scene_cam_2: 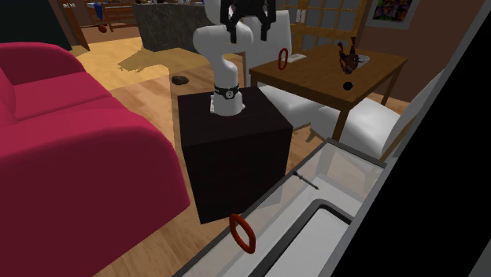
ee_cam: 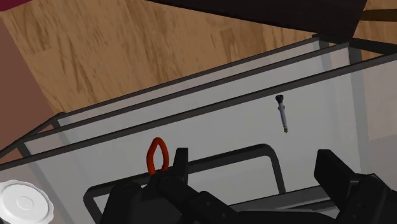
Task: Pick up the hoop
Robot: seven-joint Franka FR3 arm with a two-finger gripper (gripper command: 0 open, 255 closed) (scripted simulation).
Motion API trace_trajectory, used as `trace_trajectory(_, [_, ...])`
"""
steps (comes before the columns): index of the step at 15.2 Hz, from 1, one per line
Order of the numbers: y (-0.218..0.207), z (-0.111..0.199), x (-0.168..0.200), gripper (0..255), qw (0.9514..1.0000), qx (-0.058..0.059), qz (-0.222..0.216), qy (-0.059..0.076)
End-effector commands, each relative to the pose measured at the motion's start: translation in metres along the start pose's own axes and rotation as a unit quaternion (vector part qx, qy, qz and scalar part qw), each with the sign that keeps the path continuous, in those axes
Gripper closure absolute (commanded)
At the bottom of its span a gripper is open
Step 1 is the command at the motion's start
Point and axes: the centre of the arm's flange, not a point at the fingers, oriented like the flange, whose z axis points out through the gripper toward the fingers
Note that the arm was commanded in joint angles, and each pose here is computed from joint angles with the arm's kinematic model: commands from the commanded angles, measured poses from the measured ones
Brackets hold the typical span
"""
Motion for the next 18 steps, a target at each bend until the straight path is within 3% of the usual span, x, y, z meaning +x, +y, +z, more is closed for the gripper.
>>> trace_trajectory(1, [0.005,0.024,0.012,0,1.0,-0.004,-0.002,0.004])
trace_trajectory(18, [0.077,0.207,0.109,0,0.9989,-0.032,-0.02,0.028])
